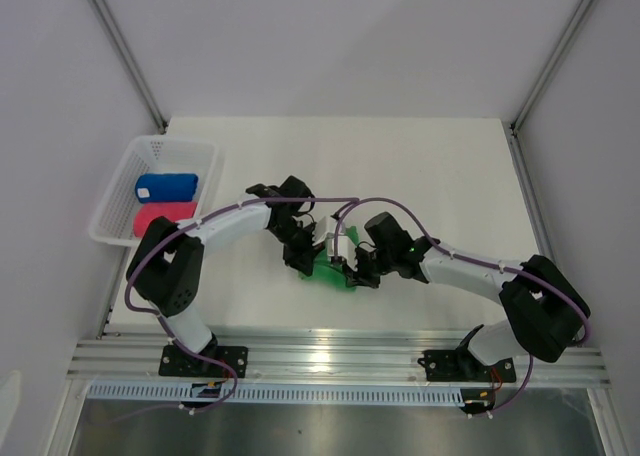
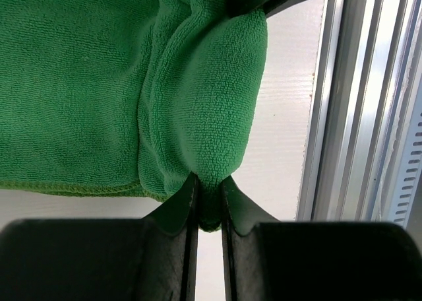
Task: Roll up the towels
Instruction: Roll the towel
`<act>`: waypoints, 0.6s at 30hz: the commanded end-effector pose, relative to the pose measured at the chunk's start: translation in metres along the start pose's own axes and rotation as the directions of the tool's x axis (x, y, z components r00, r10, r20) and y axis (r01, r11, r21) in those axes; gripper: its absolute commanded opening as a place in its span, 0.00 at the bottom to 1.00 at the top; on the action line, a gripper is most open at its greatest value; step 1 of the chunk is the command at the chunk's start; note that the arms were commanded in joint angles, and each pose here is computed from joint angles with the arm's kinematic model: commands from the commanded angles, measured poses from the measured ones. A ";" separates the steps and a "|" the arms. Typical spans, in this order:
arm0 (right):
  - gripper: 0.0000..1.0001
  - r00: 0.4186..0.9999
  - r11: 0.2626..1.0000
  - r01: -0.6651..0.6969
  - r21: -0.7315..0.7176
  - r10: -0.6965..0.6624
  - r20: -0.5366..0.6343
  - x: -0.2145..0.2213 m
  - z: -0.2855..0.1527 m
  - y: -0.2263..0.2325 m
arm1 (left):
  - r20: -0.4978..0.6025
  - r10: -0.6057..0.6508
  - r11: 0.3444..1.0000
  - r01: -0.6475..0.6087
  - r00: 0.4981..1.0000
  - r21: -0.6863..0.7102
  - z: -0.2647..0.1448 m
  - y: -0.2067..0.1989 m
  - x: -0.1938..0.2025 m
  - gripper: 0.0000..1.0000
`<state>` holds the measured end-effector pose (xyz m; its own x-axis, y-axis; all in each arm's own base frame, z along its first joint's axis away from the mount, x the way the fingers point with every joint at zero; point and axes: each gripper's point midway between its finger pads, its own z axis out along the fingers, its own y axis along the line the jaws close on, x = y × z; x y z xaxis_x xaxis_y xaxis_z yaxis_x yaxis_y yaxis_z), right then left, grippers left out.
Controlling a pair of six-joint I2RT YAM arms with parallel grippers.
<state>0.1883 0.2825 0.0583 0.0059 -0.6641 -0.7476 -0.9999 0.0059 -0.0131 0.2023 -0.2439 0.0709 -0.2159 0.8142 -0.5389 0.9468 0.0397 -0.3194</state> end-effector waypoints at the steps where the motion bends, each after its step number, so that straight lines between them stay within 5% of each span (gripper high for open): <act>1: 0.00 0.999 1.000 -0.024 0.010 0.023 0.046 -0.017 0.001 -0.005 | 0.045 0.052 0.998 -0.053 0.998 0.016 -0.005 0.000 -0.015 0.15; 18: 0.00 0.999 0.999 -0.028 -0.038 0.029 0.034 -0.016 -0.003 0.001 | 0.029 0.025 1.000 -0.025 0.999 -0.003 -0.003 0.001 -0.003 0.17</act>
<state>0.1830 0.2824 0.0582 -0.0146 -0.6638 -0.7478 -0.9998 0.0028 0.0171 0.2009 -0.2420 0.0685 -0.2180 0.8171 -0.5337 0.9450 0.0400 -0.3247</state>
